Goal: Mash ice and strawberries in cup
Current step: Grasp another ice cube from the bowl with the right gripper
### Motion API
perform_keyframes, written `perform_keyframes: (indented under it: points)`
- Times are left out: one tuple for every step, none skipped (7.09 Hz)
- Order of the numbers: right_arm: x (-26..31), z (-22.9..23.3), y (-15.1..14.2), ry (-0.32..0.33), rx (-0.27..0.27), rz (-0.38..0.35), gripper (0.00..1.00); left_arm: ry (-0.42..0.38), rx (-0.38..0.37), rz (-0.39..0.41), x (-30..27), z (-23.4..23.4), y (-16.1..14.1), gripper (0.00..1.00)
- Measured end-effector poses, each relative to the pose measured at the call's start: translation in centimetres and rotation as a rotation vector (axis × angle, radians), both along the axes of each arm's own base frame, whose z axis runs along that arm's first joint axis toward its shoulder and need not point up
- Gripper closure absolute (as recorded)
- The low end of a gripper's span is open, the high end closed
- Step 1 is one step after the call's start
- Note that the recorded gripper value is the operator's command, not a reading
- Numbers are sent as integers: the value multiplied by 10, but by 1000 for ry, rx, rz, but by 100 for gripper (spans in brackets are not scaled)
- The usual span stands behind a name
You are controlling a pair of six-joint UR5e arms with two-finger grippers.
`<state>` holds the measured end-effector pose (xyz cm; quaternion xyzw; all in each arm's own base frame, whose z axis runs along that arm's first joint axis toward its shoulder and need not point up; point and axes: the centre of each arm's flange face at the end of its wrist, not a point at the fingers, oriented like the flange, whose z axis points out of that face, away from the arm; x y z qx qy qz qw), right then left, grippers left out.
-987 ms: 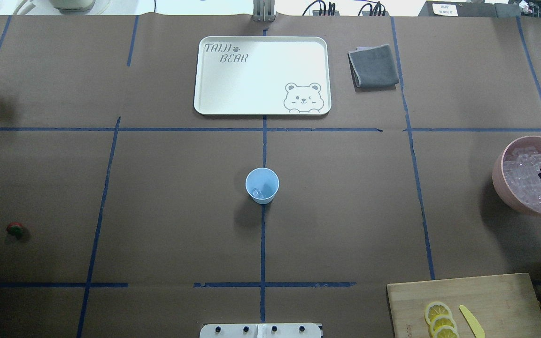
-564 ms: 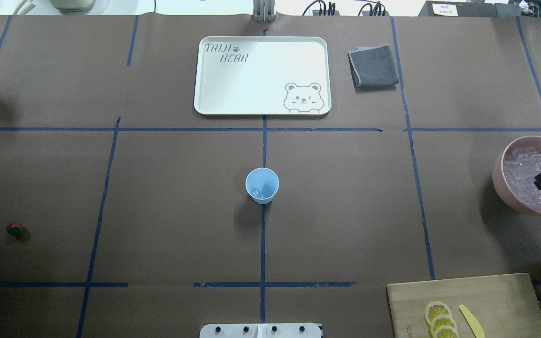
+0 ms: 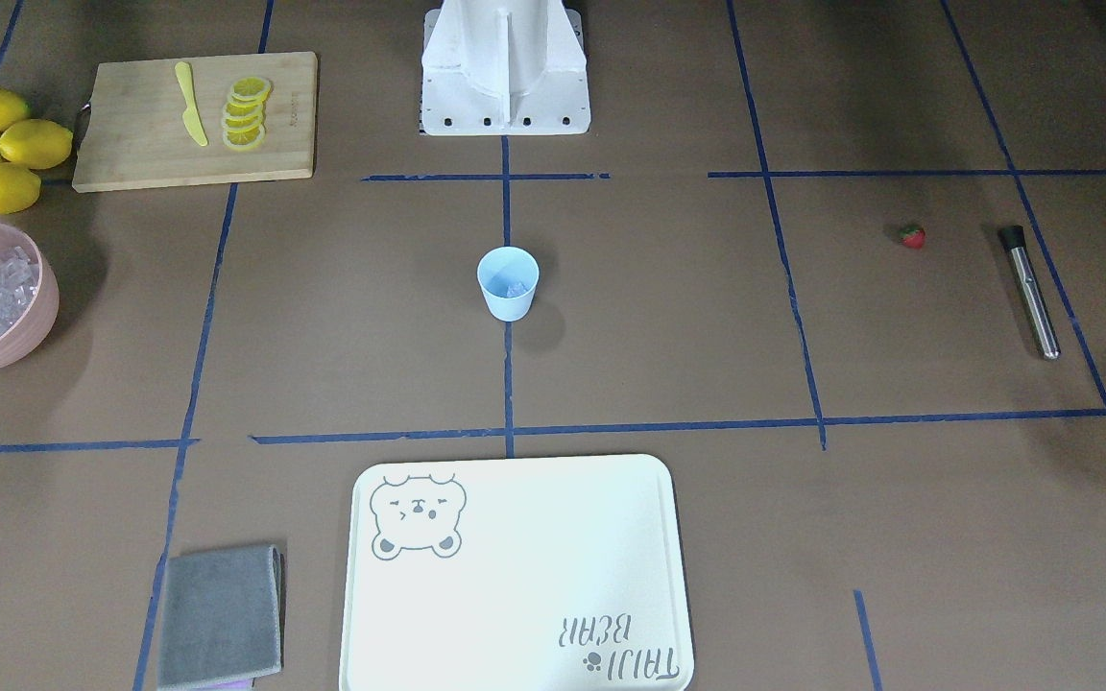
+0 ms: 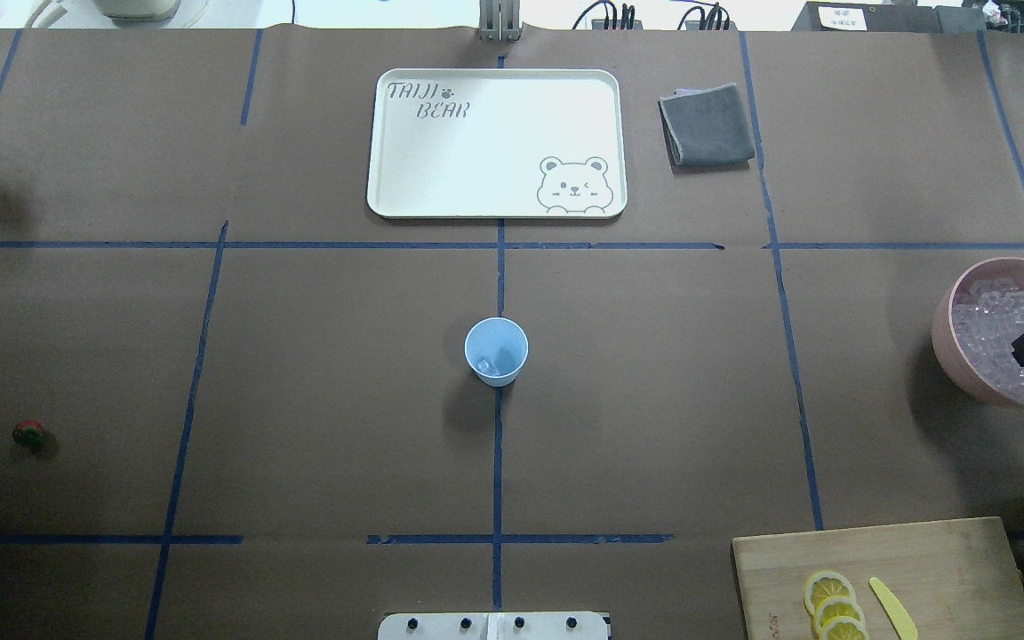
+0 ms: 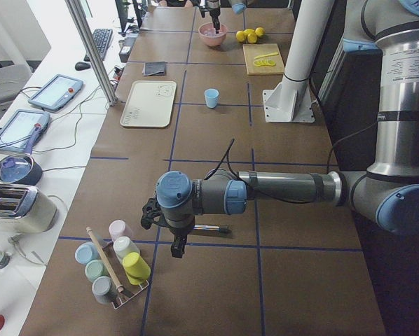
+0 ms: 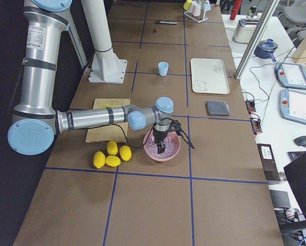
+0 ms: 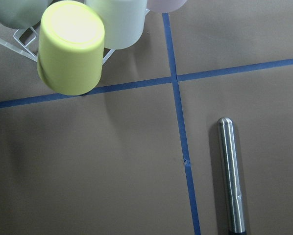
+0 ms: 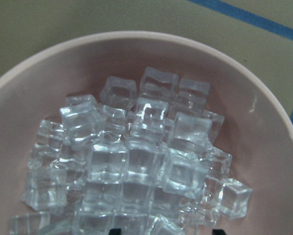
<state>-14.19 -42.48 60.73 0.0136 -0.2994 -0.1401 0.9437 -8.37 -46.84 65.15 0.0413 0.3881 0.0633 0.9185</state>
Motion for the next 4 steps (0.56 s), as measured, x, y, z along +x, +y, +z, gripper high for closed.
perform_keyframes:
  points:
    - [0, -1, 0, -1, 1, -1, 90, 0, 0, 0, 0, 0, 0, 0]
    - [1, -1, 0, -2, 3, -2, 94, 0, 2, 0, 0, 0, 0, 0]
    - [2, -1, 1, -2, 4, -2, 96, 0, 3, 0, 0, -1, 0, 0]
    - [3, -3, 1, -4, 9, -1, 97, 0, 3, 0, 0, -1, 0, 0]
